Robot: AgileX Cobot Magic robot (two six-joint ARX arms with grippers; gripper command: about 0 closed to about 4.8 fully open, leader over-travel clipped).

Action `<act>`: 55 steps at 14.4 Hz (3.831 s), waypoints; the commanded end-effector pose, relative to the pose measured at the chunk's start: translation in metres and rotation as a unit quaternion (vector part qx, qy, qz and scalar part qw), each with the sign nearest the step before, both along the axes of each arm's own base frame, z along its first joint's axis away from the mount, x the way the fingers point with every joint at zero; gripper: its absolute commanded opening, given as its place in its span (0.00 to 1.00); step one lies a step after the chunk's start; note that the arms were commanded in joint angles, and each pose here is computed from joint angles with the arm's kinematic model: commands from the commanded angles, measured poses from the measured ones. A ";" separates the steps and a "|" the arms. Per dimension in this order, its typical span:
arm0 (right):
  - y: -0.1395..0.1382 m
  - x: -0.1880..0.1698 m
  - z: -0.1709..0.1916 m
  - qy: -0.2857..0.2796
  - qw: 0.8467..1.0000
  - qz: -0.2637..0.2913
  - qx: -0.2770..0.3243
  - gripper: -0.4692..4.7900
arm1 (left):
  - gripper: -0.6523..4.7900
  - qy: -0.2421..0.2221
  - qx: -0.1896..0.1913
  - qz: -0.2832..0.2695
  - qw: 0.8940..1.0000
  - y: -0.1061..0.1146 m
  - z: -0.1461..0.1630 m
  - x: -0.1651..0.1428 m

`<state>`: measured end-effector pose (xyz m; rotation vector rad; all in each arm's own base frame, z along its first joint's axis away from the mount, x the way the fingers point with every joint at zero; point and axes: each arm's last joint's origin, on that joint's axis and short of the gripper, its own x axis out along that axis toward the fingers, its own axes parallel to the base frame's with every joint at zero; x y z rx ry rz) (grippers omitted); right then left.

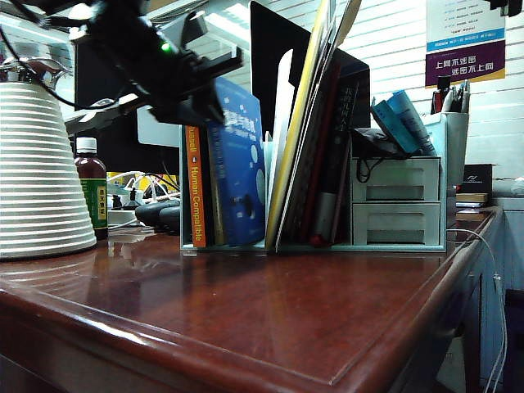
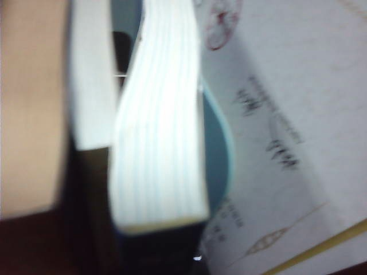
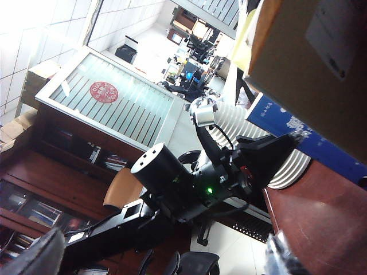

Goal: Pick up the blue book and put it on the bookshelf.

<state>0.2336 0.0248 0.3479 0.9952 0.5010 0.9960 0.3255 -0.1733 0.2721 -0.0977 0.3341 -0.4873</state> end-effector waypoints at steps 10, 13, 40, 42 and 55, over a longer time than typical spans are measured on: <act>0.004 -0.002 0.004 -0.013 1.000 0.008 -0.001 1.00 | 0.76 -0.088 -0.026 0.061 0.994 -0.033 -0.005 0.026; 0.004 -0.002 0.004 -0.013 1.000 0.008 -0.001 1.00 | 0.76 -0.097 0.008 0.060 0.993 -0.016 0.037 0.000; -0.015 -0.138 -0.116 -0.127 0.837 -0.336 -0.413 0.08 | 0.11 -0.122 0.024 -0.020 0.992 0.097 -0.064 -0.197; -0.014 -0.138 -0.116 -0.127 0.837 -0.336 -0.413 0.08 | 0.11 -0.131 0.027 -0.012 0.991 0.099 -0.068 -0.199; -0.015 -0.139 -0.116 -0.129 0.836 -0.337 -0.413 0.08 | 0.11 -0.153 0.048 0.181 0.970 0.164 -0.110 -0.229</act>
